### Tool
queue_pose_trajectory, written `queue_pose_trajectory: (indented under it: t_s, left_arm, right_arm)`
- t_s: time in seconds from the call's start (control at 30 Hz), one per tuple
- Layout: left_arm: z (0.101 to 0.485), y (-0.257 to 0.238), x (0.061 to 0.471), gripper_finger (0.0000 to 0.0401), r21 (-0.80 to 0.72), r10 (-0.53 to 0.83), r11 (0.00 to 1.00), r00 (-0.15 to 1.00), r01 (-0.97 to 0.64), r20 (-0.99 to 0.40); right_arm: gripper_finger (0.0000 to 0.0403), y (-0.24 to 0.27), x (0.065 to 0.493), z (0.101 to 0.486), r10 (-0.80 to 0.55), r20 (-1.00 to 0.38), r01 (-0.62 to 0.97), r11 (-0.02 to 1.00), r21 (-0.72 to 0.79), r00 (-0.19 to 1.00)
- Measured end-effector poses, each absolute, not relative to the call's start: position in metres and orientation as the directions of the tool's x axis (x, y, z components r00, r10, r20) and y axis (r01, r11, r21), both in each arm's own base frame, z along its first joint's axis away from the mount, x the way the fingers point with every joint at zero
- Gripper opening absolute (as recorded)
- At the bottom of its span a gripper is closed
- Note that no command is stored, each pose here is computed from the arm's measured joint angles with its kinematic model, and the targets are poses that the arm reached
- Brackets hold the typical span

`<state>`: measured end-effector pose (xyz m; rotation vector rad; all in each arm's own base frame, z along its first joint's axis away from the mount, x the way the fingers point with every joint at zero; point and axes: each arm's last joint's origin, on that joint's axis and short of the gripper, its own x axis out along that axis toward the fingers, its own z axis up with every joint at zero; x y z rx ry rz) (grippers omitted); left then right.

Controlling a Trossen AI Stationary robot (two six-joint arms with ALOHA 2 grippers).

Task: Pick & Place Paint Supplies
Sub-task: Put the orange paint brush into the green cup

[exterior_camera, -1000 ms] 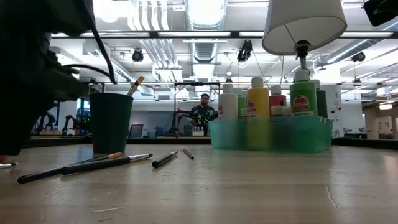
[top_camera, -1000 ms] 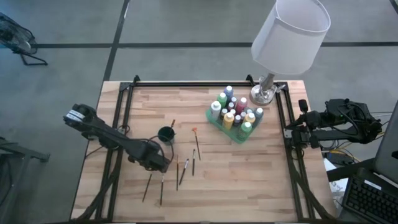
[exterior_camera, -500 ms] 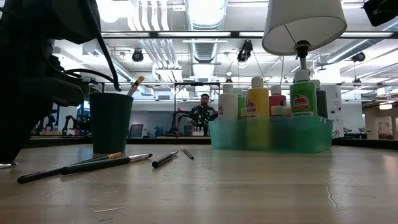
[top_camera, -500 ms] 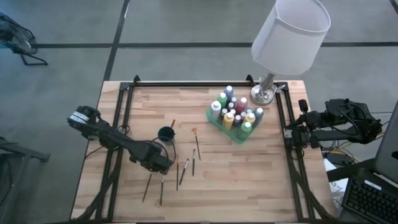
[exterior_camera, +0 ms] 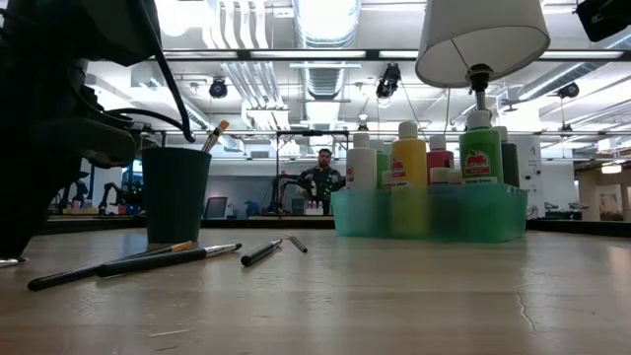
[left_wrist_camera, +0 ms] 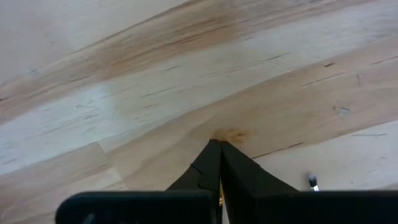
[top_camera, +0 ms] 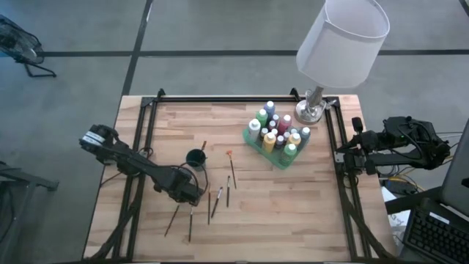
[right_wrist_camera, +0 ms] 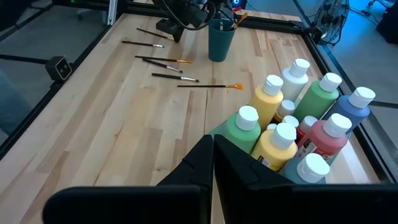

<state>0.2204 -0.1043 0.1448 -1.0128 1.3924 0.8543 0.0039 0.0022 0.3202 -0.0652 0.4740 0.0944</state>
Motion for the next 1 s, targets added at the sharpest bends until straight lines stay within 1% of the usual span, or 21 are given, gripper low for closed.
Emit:
queue_pose_trajectory:
  t_s: [0.33,0.5,0.7,0.83,0.9,1.0]
  left_arm:
    - [0.146,-0.105,0.222,0.0003,-0.063,-0.085,0.363,0.034,-0.93,-0.996]
    - [0.15,-0.106,0.224,0.0002,-0.072,-0.082,0.394,0.043,-0.916,-0.996]
    - [0.171,-0.107,0.229,0.0001,-0.165,-0.083,0.422,0.144,-0.892,-0.986]
    - [0.191,-0.106,0.231,0.0001,-0.244,-0.066,0.44,0.24,-0.864,-0.968]
    - [0.203,-0.104,0.231,0.0001,-0.289,-0.041,0.455,0.305,-0.842,-0.952]
    - [0.223,-0.1,0.23,0.0001,-0.341,0.043,0.488,0.412,-0.803,-0.91]
  right_arm:
    - [0.0008,0.002,0.004,0.32,0.075,-0.458,-0.106,0.994,-0.041,0.886]
    - [0.0008,0.002,0.004,0.32,0.075,-0.458,-0.106,0.994,-0.041,0.886]
    - [0.0008,0.002,0.004,0.32,0.075,-0.458,-0.106,0.994,-0.041,0.886]
    - [0.0008,0.002,0.004,0.32,0.075,-0.458,-0.106,0.994,-0.041,0.886]
    - [0.0008,0.002,0.004,0.32,0.075,-0.458,-0.106,0.994,-0.041,0.886]
    - [0.0008,0.002,0.004,0.32,0.075,-0.458,-0.106,0.994,-0.041,0.886]
